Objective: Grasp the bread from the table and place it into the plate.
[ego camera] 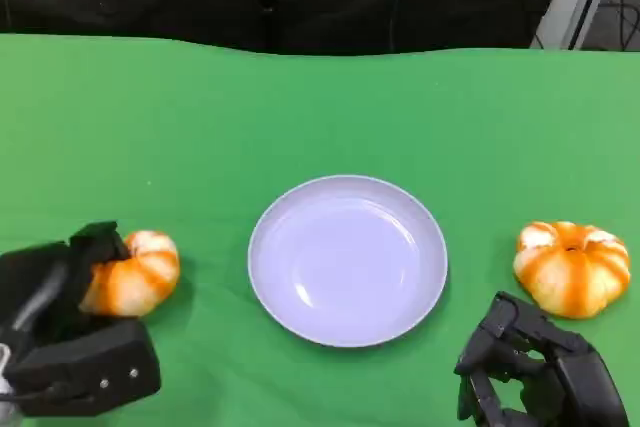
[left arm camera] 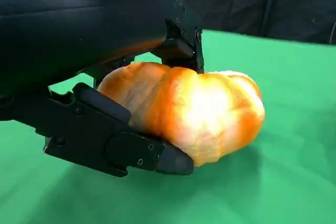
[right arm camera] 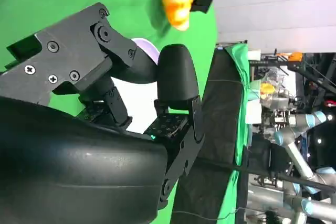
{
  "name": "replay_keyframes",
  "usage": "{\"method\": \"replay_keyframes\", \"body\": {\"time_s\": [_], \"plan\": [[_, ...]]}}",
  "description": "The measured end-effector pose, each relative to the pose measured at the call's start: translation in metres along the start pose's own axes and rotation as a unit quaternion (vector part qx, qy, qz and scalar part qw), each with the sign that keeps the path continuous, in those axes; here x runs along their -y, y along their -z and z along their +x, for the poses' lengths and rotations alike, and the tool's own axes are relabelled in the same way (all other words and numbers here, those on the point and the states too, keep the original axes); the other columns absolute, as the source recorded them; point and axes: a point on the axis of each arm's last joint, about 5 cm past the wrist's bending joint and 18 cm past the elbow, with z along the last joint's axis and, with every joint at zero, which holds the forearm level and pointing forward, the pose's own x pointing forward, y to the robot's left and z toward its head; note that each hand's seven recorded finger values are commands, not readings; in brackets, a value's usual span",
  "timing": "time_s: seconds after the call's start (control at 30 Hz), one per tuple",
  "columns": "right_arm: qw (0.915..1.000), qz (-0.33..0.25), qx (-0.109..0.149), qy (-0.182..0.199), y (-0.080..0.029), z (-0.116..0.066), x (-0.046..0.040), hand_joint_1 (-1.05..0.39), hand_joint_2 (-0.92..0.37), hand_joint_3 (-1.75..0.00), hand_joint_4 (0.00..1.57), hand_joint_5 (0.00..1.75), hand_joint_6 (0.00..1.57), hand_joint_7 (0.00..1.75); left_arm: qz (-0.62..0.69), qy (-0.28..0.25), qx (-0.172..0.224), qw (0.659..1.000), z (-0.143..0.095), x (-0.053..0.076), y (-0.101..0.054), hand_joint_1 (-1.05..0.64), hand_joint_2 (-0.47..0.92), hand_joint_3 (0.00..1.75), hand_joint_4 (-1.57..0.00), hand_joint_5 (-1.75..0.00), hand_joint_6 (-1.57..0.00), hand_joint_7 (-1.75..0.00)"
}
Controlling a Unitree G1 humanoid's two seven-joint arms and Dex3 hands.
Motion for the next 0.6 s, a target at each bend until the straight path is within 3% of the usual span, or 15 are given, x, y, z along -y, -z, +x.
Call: {"method": "replay_keyframes", "body": {"time_s": [0.23,0.4,0.6], "plan": [[1.0,0.001,0.0,-0.001,0.0,0.0,0.0002,-0.16,-0.6,-1.13,0.81,1.75,0.74,1.56,-0.004,-0.04,0.016,0.999,0.004,-0.012,-0.009,-0.04,0.89,0.22,-0.69,-1.75,-0.56,-1.75],[1.0,0.001,0.0,0.0,0.0,0.0,0.0006,-0.15,-0.61,-1.12,0.81,1.75,0.74,1.55,-0.003,-0.059,0.03,0.998,0.009,-0.026,-0.019,-0.07,0.92,0.29,-0.69,-1.75,-0.58,-1.75],[1.0,0.0,0.0,0.002,0.0,0.0,0.0011,-0.15,-0.62,-1.11,0.81,1.75,0.74,1.55,-0.003,-0.056,0.026,0.998,0.008,-0.028,-0.02,-0.07,0.92,0.29,-0.69,-1.75,-0.58,-1.75]]}}
